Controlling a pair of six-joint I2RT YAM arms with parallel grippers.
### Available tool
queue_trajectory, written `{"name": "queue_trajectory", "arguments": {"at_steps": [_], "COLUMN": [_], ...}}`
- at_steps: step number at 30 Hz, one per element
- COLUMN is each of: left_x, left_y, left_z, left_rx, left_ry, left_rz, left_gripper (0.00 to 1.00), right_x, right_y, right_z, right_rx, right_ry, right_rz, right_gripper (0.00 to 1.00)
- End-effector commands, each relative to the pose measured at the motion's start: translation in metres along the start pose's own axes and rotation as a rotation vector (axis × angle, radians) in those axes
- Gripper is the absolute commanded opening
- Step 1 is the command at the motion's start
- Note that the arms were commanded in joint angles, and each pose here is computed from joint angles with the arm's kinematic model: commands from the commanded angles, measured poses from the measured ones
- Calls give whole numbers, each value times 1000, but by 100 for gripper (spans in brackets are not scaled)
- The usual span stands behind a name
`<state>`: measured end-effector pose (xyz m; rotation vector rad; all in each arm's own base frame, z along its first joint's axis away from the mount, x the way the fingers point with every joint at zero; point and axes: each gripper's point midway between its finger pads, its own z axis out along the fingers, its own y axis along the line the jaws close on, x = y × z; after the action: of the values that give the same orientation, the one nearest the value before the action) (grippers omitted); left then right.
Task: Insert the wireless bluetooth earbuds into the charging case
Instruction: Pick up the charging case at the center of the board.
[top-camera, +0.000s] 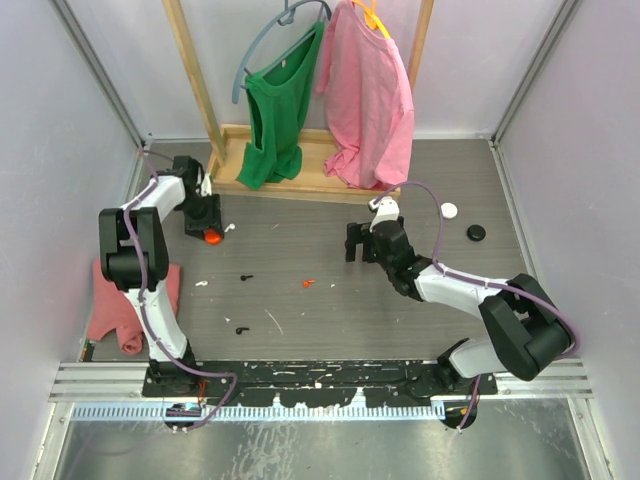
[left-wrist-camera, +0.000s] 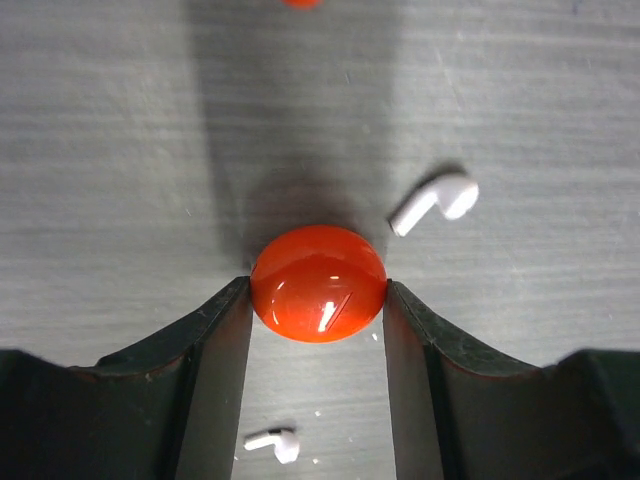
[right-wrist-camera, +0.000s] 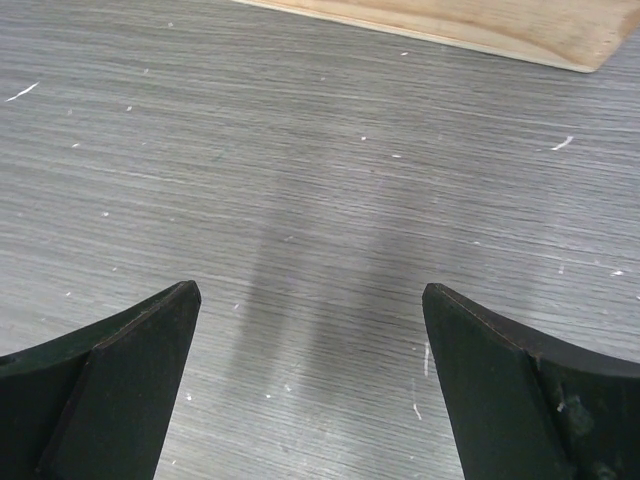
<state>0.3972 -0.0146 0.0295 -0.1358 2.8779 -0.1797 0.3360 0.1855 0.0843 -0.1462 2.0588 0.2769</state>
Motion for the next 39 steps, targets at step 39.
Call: {"name": "queue_trajectory", "arguments": {"at_steps": [39], "left_x": [60], "left_y": [-261], "left_z": [-167], "left_rx": [792], "left_ry": [-558], "left_rz": [-469], "left_gripper": [41], "right_x": [-87], "right_y": [123], "right_z": [-100], "right_rx": [-606], "right_ry": [-461], "right_rz": [117], "right_gripper": [100]}}
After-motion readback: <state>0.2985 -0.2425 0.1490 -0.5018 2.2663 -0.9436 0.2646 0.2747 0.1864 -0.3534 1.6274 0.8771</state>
